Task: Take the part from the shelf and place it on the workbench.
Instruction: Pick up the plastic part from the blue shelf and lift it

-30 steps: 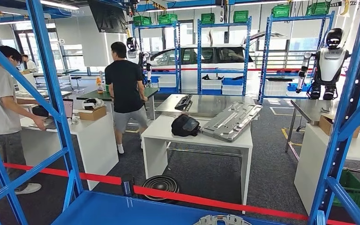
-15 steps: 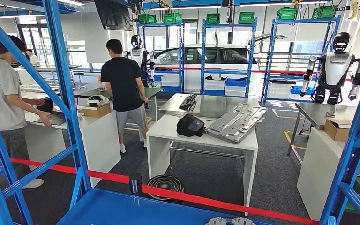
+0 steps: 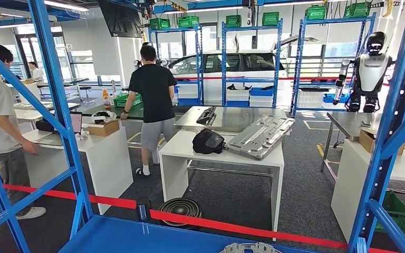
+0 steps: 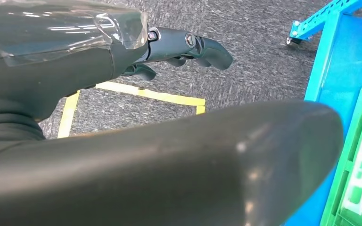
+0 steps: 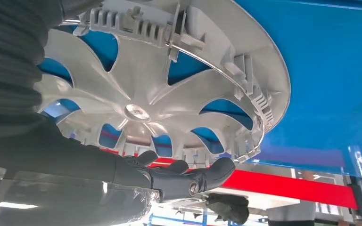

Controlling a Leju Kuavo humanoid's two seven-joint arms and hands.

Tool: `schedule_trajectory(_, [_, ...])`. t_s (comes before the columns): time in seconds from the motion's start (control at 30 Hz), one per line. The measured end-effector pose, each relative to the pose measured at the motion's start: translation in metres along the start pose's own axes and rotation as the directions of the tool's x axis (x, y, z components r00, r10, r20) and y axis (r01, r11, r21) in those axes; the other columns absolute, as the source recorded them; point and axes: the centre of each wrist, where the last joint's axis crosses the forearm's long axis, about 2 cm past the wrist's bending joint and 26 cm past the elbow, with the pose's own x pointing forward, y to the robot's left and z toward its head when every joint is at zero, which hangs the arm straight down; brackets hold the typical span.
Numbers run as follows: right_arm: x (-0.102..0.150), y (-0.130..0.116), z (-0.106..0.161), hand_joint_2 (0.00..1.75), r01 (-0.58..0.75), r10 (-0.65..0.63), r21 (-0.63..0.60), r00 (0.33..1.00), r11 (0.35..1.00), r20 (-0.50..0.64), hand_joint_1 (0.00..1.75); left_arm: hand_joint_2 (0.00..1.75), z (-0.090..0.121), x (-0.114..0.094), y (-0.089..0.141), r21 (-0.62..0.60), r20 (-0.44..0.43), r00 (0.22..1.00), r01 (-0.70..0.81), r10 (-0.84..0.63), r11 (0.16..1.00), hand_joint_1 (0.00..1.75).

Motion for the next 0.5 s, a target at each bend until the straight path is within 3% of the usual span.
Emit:
schedule_trajectory(0.3, [-0.006,0.000,-0.001,1.75,-0.009,0.010,0.008,0.999,1.000,-0.039,0.00,0.00,-0.002,0.001,-0.001,-0.016,0.006,1.000,0.008,-0.008,1.000,0.00])
schedule_trajectory(0.5, [-0.015,0.007,-0.001,1.75,-0.020,0.027,0.092,0.997,0.996,-0.071,0.00,0.00,-0.003,-0.003,-0.004,-0.019,-0.005,1.000,0.002,-0.003,1.000,0.00])
